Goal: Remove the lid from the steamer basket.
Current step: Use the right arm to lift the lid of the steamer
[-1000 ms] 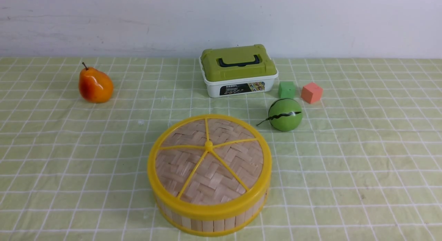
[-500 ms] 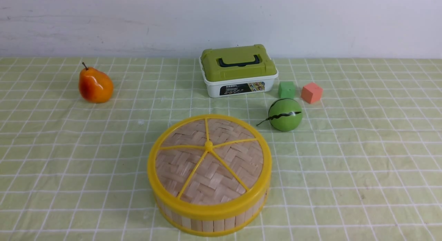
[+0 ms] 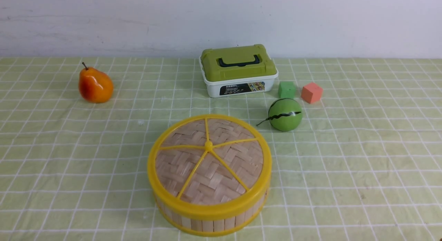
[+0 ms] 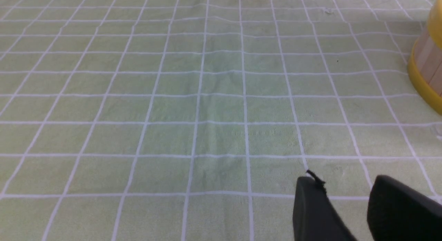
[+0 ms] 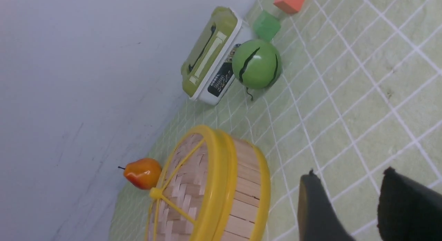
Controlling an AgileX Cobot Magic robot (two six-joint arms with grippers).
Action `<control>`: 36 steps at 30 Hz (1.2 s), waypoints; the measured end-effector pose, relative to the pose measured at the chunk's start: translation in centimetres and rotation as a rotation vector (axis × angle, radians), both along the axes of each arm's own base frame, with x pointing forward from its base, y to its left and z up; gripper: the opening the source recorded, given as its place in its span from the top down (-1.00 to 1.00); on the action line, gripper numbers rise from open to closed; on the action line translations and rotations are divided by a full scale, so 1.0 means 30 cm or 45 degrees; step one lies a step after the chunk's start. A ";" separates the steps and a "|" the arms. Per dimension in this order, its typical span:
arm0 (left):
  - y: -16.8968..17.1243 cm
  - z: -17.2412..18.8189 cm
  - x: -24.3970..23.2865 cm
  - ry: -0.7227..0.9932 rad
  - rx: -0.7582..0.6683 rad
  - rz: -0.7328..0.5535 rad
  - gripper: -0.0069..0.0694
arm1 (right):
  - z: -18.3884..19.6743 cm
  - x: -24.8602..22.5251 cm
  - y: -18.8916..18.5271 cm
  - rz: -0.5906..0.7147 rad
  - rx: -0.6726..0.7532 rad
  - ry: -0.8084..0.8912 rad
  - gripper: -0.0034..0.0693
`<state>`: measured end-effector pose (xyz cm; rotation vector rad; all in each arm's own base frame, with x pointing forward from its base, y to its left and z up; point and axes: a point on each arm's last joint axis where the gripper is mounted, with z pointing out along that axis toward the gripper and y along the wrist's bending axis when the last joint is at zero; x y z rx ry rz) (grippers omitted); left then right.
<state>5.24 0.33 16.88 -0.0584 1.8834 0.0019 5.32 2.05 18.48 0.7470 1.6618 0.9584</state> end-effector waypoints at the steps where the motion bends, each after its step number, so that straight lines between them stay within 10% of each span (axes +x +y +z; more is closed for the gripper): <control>1: 0.000 0.000 0.000 0.000 0.000 0.000 0.19 | 0.001 0.000 -0.001 -0.003 -0.006 -0.006 0.24; 12: 0.000 0.000 0.000 0.000 0.000 0.000 0.19 | 0.236 0.017 0.006 0.096 -0.484 -0.146 0.37; 17: 0.000 0.000 0.000 0.000 0.000 0.000 0.19 | 0.517 0.141 0.044 0.517 -1.027 0.031 0.89; 22: 0.000 0.000 0.000 0.000 0.000 0.000 0.19 | 0.667 0.318 0.087 0.990 -1.234 0.201 0.92; 36: 0.000 0.000 0.000 0.000 0.000 0.000 0.19 | 0.638 0.726 0.525 1.411 -1.715 0.414 0.88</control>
